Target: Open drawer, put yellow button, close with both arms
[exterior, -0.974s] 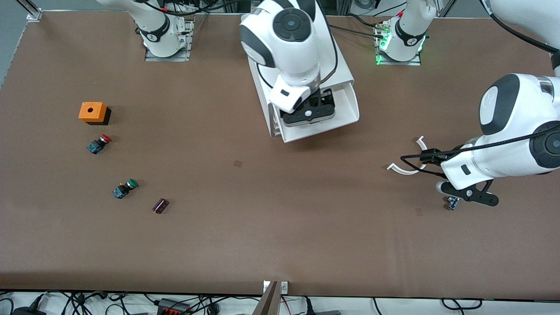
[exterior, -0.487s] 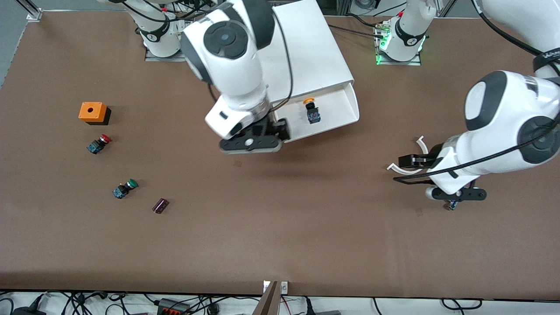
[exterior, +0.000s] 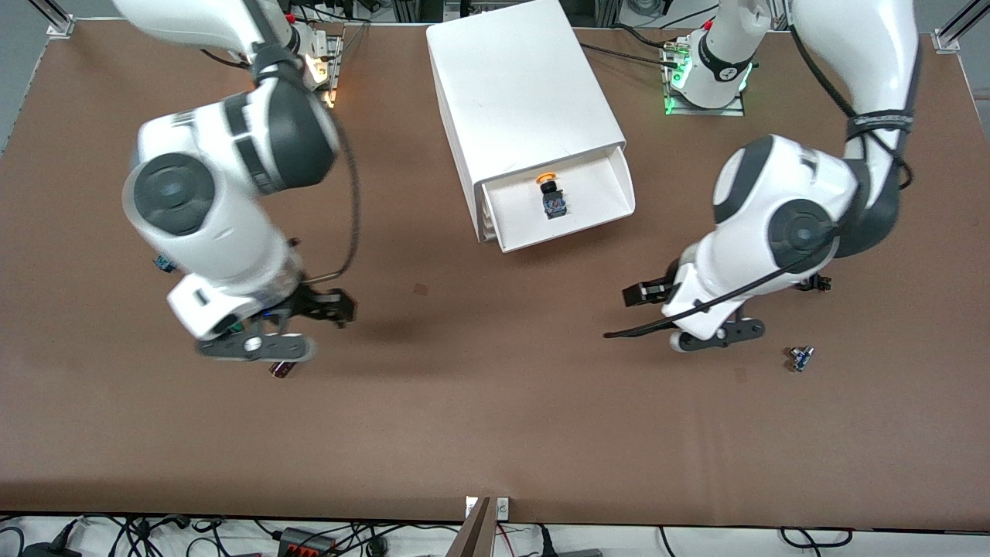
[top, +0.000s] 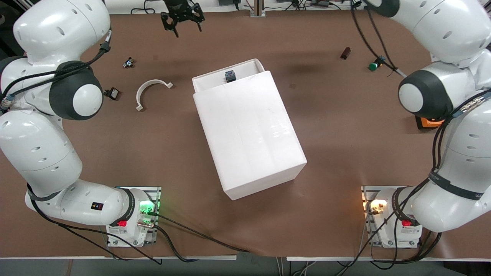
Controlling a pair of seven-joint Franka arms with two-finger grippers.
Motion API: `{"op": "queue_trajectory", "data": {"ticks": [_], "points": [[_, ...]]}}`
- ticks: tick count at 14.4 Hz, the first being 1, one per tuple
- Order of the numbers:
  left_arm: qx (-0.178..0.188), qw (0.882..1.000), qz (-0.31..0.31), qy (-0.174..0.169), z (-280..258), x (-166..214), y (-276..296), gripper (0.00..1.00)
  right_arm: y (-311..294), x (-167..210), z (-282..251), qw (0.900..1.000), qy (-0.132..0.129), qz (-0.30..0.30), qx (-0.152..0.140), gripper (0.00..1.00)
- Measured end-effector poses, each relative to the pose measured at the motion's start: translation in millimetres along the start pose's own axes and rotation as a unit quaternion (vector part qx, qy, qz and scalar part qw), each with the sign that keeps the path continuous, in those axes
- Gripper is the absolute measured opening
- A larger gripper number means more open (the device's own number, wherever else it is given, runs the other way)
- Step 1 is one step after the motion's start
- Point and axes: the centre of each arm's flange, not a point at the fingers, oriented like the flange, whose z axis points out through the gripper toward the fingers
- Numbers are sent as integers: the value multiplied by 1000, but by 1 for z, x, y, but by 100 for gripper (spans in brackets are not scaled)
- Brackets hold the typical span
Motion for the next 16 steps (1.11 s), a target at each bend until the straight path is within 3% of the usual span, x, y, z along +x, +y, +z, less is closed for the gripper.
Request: {"op": "queue_trajectory", "data": {"ticks": [2, 6, 9, 11, 16], "points": [[-1, 1000, -18, 3, 21, -17, 22, 100, 58, 12, 5, 1000, -23, 1, -7, 100], [-11, 998, -53, 16, 56, -61, 54, 100, 152, 24, -5, 1000, -24, -12, -3, 100], [-8, 999, -50, 10, 72, -91, 62, 100, 213, 26, -14, 999, -20, 1, 41, 100], [-5, 999, -42, 4, 75, -107, 67, 100, 239, 22, -27, 998, -12, 15, 57, 100], [7, 1000, -15, -15, 91, -144, 79, 100, 273, -10, -71, 998, -9, 30, 63, 100]]}}
